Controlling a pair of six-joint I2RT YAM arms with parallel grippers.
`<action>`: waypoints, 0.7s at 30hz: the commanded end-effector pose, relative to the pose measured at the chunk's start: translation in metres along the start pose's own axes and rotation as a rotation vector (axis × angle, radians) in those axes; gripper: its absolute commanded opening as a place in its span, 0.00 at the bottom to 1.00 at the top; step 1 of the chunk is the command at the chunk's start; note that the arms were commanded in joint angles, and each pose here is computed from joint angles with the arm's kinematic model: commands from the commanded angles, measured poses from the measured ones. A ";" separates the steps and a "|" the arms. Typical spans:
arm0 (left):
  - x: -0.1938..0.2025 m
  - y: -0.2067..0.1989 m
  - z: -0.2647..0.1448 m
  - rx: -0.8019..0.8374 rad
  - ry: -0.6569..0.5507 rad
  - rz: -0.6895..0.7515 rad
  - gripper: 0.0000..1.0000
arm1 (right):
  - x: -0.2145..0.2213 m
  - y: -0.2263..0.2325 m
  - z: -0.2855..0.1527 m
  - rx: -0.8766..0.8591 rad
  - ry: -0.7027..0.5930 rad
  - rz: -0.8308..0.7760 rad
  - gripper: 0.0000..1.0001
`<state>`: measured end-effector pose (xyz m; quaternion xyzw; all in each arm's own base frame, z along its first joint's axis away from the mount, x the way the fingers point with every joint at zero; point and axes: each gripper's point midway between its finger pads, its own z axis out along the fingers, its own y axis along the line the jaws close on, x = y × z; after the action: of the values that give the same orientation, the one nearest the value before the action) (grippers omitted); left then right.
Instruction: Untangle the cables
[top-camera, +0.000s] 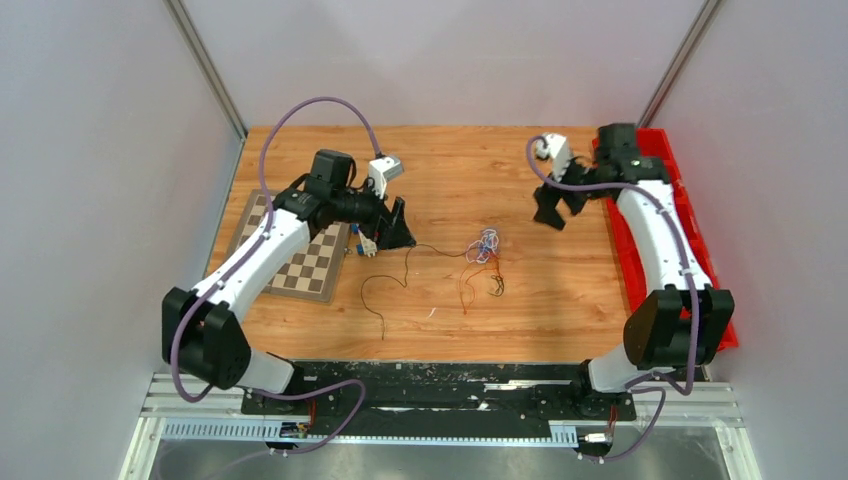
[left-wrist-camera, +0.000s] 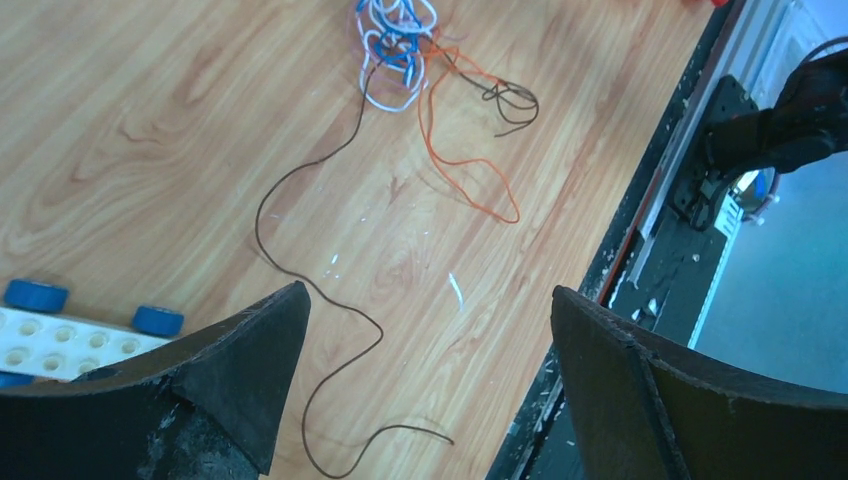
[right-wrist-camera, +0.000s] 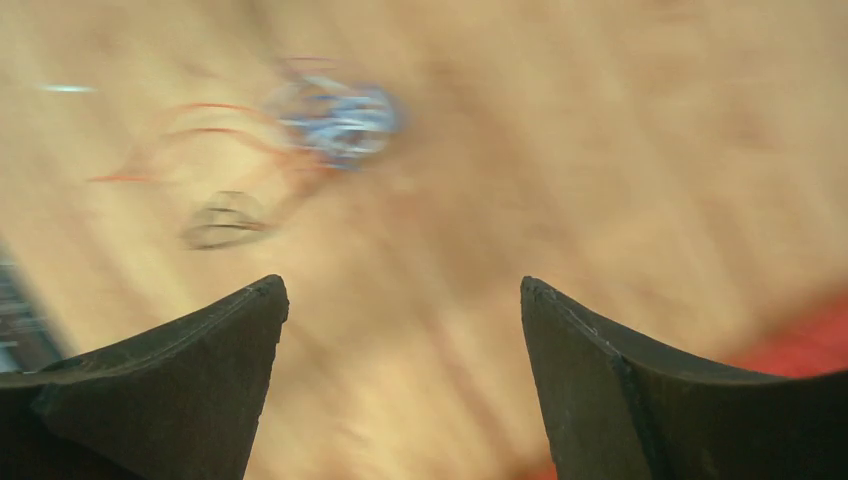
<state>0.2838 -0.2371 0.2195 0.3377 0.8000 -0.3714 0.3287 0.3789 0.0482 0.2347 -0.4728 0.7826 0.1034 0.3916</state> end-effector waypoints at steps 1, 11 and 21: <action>0.010 0.011 0.023 0.069 0.024 0.038 0.93 | -0.007 0.103 0.037 -0.269 -0.039 0.355 0.87; 0.005 0.000 0.084 0.261 0.017 0.219 0.70 | 0.001 0.089 0.118 -0.249 -0.009 0.669 0.66; -0.004 0.035 0.159 0.202 0.012 -0.193 0.71 | 0.022 0.087 0.177 -0.286 0.084 0.761 0.76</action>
<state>0.3303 -0.3249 0.1299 0.3655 0.7735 -0.4520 0.2527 0.3746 0.1626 0.0706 -0.2037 0.9012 0.3282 0.1965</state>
